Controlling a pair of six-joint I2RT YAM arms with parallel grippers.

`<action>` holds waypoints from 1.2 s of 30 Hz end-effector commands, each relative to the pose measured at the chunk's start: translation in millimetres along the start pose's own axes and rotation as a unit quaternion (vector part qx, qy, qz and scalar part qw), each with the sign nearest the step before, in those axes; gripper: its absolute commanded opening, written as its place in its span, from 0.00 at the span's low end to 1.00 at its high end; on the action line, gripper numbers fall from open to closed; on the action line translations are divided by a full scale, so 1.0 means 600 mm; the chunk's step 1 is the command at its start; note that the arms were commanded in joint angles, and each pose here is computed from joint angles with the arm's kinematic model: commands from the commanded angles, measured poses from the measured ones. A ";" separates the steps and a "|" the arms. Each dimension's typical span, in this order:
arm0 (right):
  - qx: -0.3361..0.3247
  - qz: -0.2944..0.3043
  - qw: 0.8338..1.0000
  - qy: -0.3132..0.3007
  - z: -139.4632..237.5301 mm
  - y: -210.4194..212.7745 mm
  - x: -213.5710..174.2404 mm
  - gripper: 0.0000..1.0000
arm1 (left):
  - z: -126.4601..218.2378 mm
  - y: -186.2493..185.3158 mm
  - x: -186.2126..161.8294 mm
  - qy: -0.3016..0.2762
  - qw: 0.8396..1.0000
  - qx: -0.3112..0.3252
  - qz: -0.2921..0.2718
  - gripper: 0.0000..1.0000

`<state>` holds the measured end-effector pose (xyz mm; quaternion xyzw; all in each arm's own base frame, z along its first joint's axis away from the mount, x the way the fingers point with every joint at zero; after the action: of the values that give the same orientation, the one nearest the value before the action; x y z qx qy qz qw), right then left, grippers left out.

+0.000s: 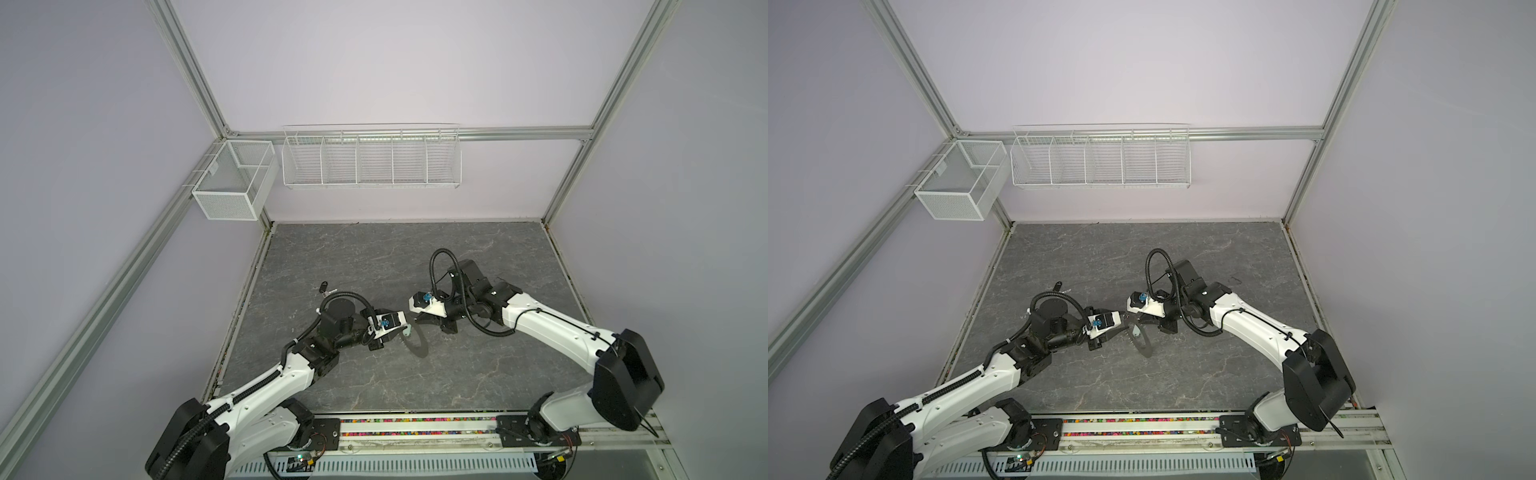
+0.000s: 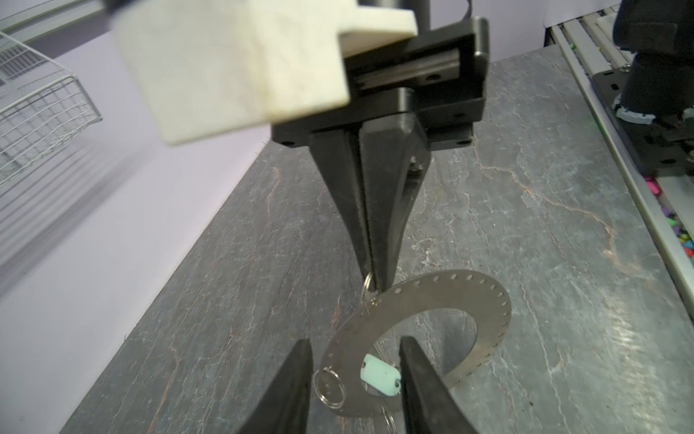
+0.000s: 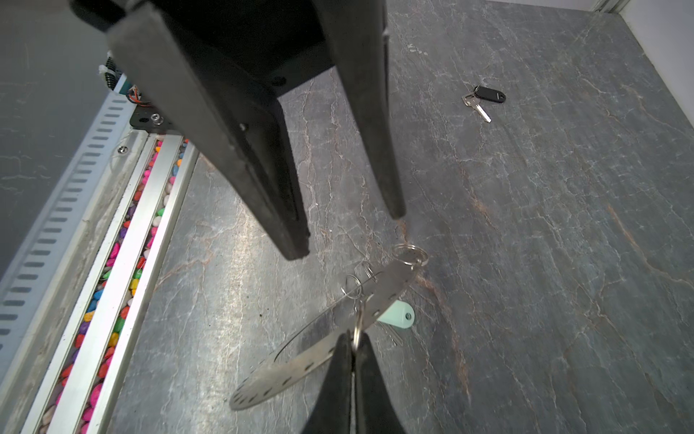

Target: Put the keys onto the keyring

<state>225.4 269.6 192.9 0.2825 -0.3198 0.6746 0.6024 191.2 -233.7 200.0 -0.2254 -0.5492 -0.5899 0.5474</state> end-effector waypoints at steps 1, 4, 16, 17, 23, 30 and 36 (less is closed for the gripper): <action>0.022 0.023 0.999 -0.021 0.010 0.015 0.014 0.07 | -0.009 -0.001 0.011 0.011 0.999 -0.014 -0.037 0.39; 0.028 0.023 0.999 -0.024 0.012 0.018 0.018 0.07 | -0.015 0.002 0.014 0.011 0.999 -0.008 -0.039 0.39; 0.046 0.013 0.999 -0.022 0.010 0.021 0.018 0.07 | -0.032 -0.003 0.014 0.023 0.998 -0.029 -0.041 0.28; 0.046 0.014 0.999 -0.023 0.011 0.022 0.020 0.07 | -0.033 -0.003 0.015 0.023 0.998 -0.031 -0.042 0.28; 0.044 0.015 0.999 -0.021 0.013 0.021 0.019 0.07 | -0.041 -0.003 0.016 0.024 0.998 -0.039 -0.040 0.26; 0.044 0.012 0.999 -0.016 0.011 0.021 0.016 0.07 | -0.049 -0.007 0.017 0.029 0.997 -0.049 -0.049 0.21; 0.043 0.014 0.999 -0.017 0.010 0.021 0.016 0.07 | -0.052 -0.012 0.019 0.029 0.996 -0.059 -0.054 0.15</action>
<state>215.0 266.7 193.6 0.3025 -0.2948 0.6823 0.5967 191.7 -262.6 190.5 -0.2123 -0.5056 -0.6439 0.5336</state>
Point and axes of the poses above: each gripper's point midway between its finger pads, its own z axis back along the fingers, its own y axis along the line the jaws close on, x = y × z, the point moved 5 cm from there along z, back along the fingers, and after that the axes turned 1 degree about z, right-handed, at the moved point
